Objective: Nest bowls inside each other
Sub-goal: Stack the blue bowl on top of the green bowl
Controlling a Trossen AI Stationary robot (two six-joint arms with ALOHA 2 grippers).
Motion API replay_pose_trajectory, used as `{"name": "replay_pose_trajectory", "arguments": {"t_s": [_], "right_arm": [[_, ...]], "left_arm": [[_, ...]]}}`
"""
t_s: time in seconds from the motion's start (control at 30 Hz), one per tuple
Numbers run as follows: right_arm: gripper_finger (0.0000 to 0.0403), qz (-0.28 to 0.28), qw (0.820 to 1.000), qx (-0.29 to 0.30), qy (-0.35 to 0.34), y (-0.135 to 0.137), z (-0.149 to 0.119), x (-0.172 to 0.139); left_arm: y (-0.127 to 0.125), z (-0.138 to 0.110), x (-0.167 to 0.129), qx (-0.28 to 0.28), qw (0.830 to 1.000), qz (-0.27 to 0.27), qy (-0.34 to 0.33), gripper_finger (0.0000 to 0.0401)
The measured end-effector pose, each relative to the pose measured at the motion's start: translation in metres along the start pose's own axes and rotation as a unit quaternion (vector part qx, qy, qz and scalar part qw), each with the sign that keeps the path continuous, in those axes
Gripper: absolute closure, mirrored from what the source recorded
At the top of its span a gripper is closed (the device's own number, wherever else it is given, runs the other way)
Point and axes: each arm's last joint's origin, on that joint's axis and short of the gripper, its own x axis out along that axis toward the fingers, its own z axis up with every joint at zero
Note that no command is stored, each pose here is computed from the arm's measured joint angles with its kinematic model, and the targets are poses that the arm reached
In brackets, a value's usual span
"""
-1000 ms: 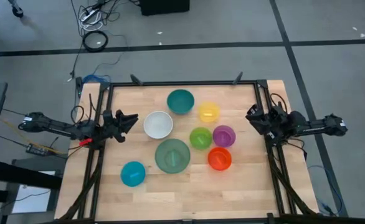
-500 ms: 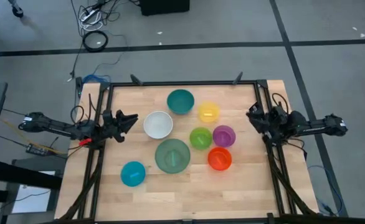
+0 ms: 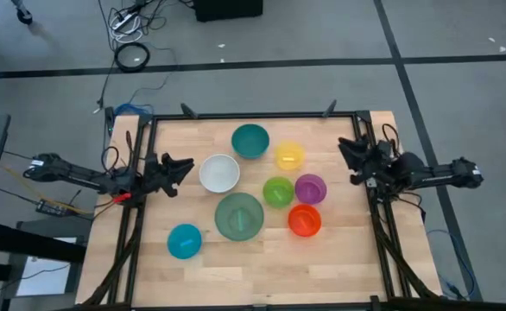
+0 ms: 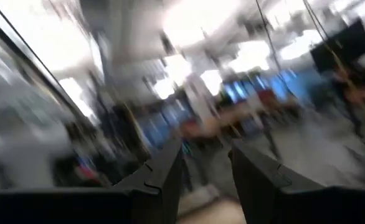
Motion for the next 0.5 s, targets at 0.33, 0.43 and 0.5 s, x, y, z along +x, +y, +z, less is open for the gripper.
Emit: {"name": "replay_pose_trajectory", "arguments": {"t_s": [0.33, 0.43, 0.5], "right_arm": [[0.0279, -0.146, 0.919, -0.224, 0.289, 0.056, 0.022, 0.148], [0.0283, -0.237, 0.852, -0.252, 0.393, 0.044, 0.01, 0.193], [0.0284, -0.26, 0.812, -0.25, 0.458, 0.031, -0.002, 0.218]], "left_arm": [[-0.085, 0.085, 0.084, 0.312, 0.913, 0.211, 0.156, 0.0257], [-0.089, 0.119, 0.095, 0.333, 0.875, 0.278, 0.217, 0.0257], [-0.088, 0.139, 0.099, 0.331, 0.854, 0.314, 0.251, 0.0257]]}}
